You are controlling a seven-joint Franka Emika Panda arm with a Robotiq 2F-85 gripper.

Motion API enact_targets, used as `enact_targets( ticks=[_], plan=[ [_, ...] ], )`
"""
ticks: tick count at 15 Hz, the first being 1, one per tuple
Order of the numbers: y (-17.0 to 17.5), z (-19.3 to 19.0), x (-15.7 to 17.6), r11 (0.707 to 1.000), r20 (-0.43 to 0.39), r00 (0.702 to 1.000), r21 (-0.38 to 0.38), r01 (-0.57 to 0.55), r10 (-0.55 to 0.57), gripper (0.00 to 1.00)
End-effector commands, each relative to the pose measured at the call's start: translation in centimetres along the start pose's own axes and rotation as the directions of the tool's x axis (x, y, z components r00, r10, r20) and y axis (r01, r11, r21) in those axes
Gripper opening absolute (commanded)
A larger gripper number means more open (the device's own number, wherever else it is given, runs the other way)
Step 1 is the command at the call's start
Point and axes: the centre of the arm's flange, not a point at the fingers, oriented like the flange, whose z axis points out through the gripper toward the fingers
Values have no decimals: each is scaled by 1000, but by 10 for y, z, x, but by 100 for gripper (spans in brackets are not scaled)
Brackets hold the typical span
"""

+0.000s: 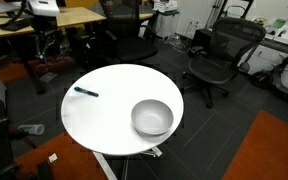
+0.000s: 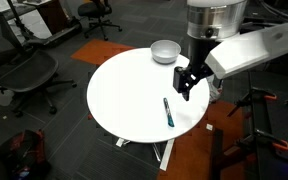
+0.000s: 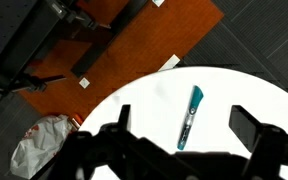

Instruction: Place the marker in the bowl

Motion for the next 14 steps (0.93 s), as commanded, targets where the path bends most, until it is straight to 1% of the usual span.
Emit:
enact_targets(
  ticks=[1, 3, 8, 14],
  plan=[
    [-15, 18, 7, 998, -20, 998, -9, -56, 56, 100],
    [-20, 27, 13, 996, -33, 996, 8, -84, 85, 100],
    [-27, 45, 28, 995, -75, 993, 47, -91, 95, 100],
    [-31, 62, 54, 996, -113, 990, 40, -79, 83, 100]
  ],
)
